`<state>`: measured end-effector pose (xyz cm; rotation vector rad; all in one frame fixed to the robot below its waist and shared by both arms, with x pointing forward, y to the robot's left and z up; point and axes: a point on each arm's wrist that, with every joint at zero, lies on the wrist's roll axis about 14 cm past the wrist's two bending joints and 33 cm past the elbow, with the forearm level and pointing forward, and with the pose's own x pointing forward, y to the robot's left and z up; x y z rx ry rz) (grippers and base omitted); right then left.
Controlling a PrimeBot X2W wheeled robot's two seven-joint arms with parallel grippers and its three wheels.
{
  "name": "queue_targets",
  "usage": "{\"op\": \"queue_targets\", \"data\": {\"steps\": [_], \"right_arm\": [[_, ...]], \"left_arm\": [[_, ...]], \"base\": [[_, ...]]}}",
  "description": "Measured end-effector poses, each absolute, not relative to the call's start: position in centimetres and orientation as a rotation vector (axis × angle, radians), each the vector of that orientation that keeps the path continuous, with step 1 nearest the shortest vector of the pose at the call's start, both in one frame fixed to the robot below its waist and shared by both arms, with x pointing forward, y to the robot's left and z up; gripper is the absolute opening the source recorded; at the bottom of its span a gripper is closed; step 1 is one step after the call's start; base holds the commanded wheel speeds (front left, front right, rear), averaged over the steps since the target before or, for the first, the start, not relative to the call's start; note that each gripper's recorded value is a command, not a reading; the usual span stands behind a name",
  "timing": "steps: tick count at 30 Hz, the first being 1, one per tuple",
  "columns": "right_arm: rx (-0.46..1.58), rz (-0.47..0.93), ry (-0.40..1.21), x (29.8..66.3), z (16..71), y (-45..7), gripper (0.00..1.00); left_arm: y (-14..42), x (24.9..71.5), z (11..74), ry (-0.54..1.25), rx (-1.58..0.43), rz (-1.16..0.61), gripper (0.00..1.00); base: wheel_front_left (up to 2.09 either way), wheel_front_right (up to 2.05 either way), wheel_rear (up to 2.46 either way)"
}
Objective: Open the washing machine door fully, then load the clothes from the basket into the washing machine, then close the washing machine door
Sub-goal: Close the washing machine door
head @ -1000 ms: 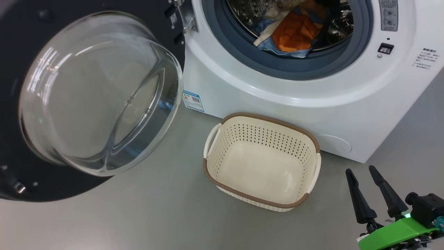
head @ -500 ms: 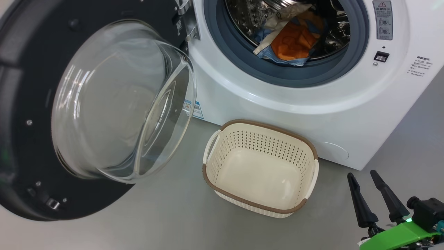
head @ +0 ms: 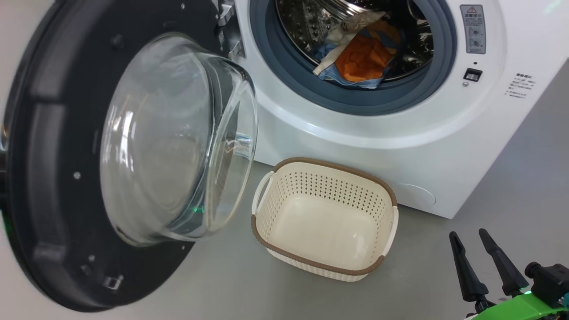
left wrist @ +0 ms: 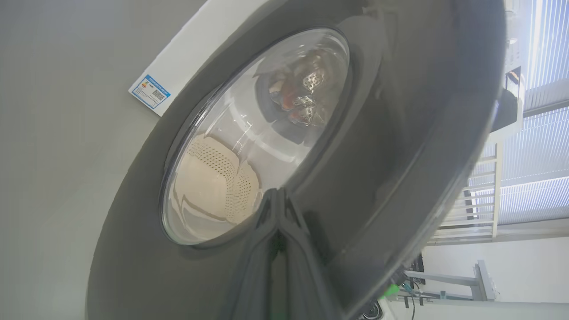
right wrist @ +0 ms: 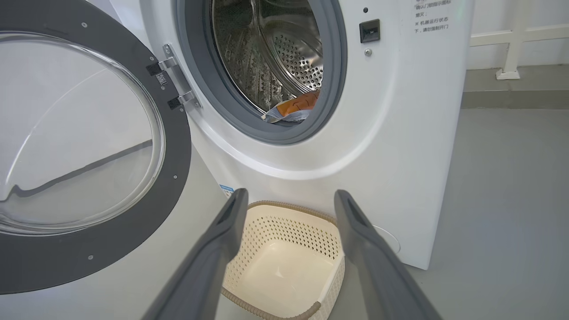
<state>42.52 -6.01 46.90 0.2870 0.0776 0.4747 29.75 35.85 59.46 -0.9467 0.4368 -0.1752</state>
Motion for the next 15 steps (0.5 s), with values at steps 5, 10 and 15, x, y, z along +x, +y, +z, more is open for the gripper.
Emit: {"op": "queue_targets", "data": {"steps": [5, 10, 15], "right_arm": [[0.274, 0.458, 0.072, 42.3, 47.0, -6.7, 1.00], [0.265, 0.427, 0.081, 41.5, 46.7, -7.9, 1.00], [0.266, 0.384, 0.082, 40.7, 46.6, -9.4, 1.00]], "left_arm": [[32.5, 30.3, 59.8, 0.480, -0.911, -0.298, 0.00], [28.7, 30.8, 60.2, 0.527, -0.881, -0.445, 0.00], [24.5, 31.6, 60.7, 0.565, -0.842, -0.595, 0.00]], "base": [[0.00, 0.00, 0.00], [0.00, 0.00, 0.00], [0.00, 0.00, 0.00]]}}
